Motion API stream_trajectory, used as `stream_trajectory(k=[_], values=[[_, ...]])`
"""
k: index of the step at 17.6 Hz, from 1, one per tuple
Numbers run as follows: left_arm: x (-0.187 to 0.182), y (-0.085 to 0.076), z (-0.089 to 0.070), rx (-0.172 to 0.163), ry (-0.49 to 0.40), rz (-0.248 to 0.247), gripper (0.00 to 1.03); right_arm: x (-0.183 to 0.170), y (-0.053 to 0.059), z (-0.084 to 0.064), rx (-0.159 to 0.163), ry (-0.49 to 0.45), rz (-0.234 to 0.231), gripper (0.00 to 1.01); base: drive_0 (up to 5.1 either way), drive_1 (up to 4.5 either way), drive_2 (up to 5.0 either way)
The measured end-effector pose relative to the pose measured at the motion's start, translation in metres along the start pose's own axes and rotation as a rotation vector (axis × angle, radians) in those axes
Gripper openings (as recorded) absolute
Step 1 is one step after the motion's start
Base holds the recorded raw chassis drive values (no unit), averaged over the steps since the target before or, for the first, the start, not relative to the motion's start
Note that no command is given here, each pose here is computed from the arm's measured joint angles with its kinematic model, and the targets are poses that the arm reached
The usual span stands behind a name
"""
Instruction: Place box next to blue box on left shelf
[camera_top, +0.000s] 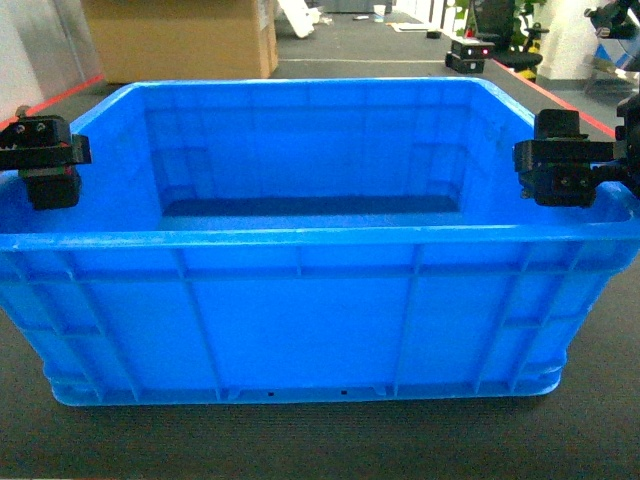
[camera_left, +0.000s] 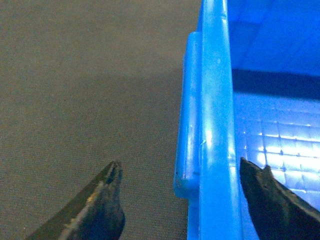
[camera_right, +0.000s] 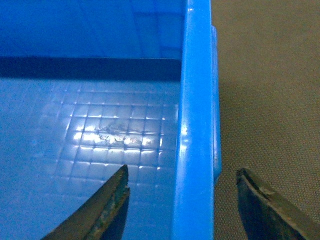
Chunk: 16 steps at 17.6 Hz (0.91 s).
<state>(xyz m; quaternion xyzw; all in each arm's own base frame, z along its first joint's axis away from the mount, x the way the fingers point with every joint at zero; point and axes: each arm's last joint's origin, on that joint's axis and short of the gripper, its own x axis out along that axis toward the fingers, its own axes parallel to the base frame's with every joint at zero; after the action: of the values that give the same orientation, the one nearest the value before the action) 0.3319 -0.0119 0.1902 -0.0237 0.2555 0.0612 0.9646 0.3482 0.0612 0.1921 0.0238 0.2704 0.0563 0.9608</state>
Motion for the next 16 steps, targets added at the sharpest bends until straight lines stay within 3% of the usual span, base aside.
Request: stream_trajectory(k=[1, 3, 4, 7, 8, 9, 11, 13, 16], values=[[0.000, 0.000, 0.000, 0.004, 0.008, 0.001, 0.61, 0.000, 0.000, 0.000, 0.000, 0.000, 0.000, 0.53, 0.0, 0.00, 0.0], [0.000, -0.002, 0.001, 0.014, 0.010, -0.011, 0.32, 0.000, 0.000, 0.000, 0.005, 0.005, -0.002, 0.23, 0.0, 0.00, 0.0], [0.000, -0.003, 0.001, 0.028, 0.009, -0.011, 0.22, 0.000, 0.000, 0.000, 0.017, 0.001, -0.018, 0.18, 0.0, 0.00, 0.0], [-0.002, -0.006, 0.000, 0.048, -0.019, 0.004, 0.20, -0.002, -0.001, 0.000, 0.063, -0.026, -0.023, 0.15, 0.0, 0.00, 0.0], [-0.005, -0.007, -0.002, 0.057, -0.037, 0.009, 0.20, -0.005, -0.001, -0.002, 0.079, -0.037, -0.006, 0.13, 0.0, 0.00, 0.0], [-0.006, -0.008, -0.003, 0.069, -0.056, 0.012, 0.19, -0.011, 0.000, -0.003, 0.074, -0.056, 0.009, 0.09, 0.0, 0.00, 0.0], [-0.015, -0.010, -0.005, 0.074, -0.101, 0.012, 0.18, -0.029, 0.001, 0.001, 0.069, -0.124, -0.004, 0.09, 0.0, 0.00, 0.0], [-0.035, -0.011, 0.004, 0.071, -0.194, 0.006, 0.18, -0.050, 0.002, 0.003, 0.064, -0.198, -0.014, 0.09, 0.0, 0.00, 0.0], [-0.045, -0.011, 0.007, 0.067, -0.245, 0.006, 0.18, -0.061, 0.003, 0.003, 0.063, -0.235, -0.016, 0.09, 0.0, 0.00, 0.0]])
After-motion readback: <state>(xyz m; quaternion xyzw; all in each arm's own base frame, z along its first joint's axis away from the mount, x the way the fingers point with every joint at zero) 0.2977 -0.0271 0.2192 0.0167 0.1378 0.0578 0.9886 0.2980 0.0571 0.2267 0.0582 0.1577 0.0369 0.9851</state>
